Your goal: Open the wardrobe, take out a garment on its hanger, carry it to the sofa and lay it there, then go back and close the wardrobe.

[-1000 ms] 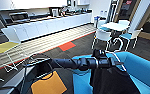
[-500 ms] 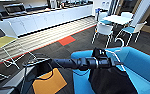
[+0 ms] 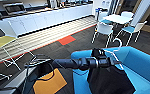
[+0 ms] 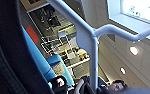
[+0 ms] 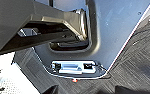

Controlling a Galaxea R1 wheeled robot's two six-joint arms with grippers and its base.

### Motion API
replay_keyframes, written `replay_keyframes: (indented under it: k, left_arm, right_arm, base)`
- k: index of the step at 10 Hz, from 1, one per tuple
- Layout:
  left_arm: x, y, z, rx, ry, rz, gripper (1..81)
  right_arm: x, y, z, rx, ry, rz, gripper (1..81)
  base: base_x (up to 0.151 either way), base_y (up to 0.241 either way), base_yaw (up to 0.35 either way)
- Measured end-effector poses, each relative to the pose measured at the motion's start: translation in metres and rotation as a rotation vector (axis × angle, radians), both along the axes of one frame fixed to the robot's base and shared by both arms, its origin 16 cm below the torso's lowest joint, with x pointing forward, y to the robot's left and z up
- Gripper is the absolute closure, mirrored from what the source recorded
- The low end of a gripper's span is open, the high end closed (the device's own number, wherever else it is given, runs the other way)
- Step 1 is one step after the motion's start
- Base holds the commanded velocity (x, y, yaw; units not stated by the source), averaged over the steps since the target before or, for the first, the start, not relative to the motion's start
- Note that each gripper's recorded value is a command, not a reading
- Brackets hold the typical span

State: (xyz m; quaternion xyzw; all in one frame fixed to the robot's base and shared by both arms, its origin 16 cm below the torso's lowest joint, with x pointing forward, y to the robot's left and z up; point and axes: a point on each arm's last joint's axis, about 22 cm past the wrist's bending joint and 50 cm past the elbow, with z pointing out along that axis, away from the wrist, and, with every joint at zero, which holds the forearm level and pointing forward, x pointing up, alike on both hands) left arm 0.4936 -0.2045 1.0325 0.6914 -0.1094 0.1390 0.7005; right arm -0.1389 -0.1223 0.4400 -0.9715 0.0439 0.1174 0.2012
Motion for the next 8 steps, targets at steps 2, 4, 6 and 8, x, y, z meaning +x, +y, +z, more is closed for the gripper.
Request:
replay_keyframes:
  k: [2, 4, 6, 8]
  left_arm:
    - [0.018, -0.007, -0.022, 0.044, 0.0, 0.041, 81.1]
    - [0.027, -0.025, -0.027, 0.058, -0.015, 0.057, 81.1]
    - [0.034, -0.048, -0.035, 0.087, -0.034, 0.073, 81.1]
    - [0.045, -0.05, -0.045, 0.123, -0.053, 0.095, 81.1]
  right_arm:
    - [0.0, 0.0, 0.0, 0.0, 0.0, 0.0, 1.0]
    - [0.0, 0.0, 0.0, 0.0, 0.0, 0.0, 1.0]
    - [0.0, 0.0, 0.0, 0.001, -0.001, 0.0, 1.0]
    - [0.0, 0.0, 0.0, 0.0, 0.0, -0.001, 1.0]
  base:
    - [0.0, 0.0, 0.0]
    - [0.0, 0.0, 0.0]
    - [0.0, 0.0, 0.0]
    - [0.0, 0.0, 0.0]
